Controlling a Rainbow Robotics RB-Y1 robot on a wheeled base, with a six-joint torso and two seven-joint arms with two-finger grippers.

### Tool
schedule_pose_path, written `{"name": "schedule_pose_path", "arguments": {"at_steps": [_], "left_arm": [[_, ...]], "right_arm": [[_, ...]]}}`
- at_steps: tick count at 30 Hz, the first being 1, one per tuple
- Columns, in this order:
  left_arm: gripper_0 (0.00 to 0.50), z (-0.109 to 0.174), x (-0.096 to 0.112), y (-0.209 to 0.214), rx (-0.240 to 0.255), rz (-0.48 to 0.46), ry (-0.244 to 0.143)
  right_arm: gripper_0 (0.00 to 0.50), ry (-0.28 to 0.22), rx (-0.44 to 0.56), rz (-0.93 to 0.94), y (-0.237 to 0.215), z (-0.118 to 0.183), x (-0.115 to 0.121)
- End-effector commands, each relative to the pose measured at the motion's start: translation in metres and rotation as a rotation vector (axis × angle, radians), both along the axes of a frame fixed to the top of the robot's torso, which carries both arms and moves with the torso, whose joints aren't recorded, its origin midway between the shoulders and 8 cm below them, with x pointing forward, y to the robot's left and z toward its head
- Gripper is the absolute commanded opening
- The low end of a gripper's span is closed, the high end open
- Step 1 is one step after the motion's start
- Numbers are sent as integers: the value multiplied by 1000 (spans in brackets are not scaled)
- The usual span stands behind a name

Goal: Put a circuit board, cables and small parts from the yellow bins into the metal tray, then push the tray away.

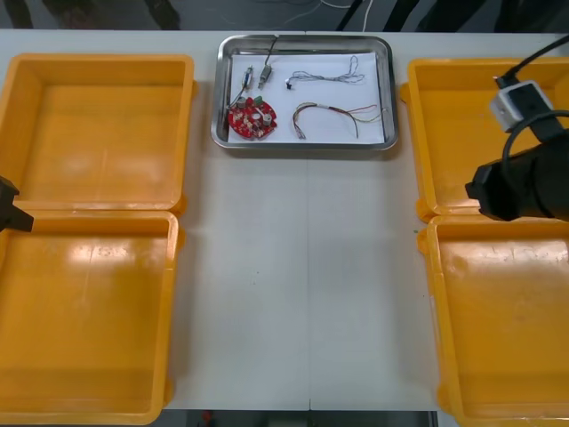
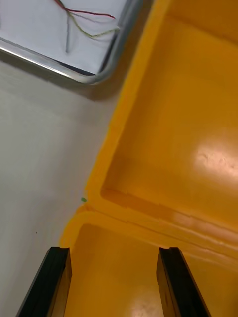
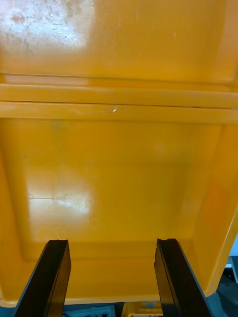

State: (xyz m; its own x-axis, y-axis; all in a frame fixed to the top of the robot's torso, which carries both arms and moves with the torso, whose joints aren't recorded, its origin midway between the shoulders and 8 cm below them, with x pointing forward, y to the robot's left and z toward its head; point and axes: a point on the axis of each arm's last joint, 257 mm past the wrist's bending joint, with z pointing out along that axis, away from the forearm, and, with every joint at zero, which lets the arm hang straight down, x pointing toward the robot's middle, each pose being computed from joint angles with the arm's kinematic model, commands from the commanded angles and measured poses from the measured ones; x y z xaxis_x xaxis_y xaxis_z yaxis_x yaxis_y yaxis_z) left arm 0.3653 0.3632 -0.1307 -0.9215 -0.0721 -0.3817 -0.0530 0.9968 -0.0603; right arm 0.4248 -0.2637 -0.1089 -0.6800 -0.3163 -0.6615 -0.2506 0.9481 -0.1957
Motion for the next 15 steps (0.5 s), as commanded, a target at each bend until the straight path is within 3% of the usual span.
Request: {"name": "schedule_pose_path", "arguments": {"at_steps": [1, 6, 9, 15], "left_arm": [[500, 14, -4, 14, 40, 25, -21], [500, 14, -4, 14, 40, 25, -21], [500, 14, -4, 14, 40, 25, -21], [500, 14, -4, 14, 40, 25, -21]], "right_arm": [[500, 9, -10, -132, -55, 1, -14], [500, 59, 5, -211, -90, -11, -22], [500, 118, 61, -243, -106, -22, -24], [500, 157, 66, -286, -128, -29, -25]]}}
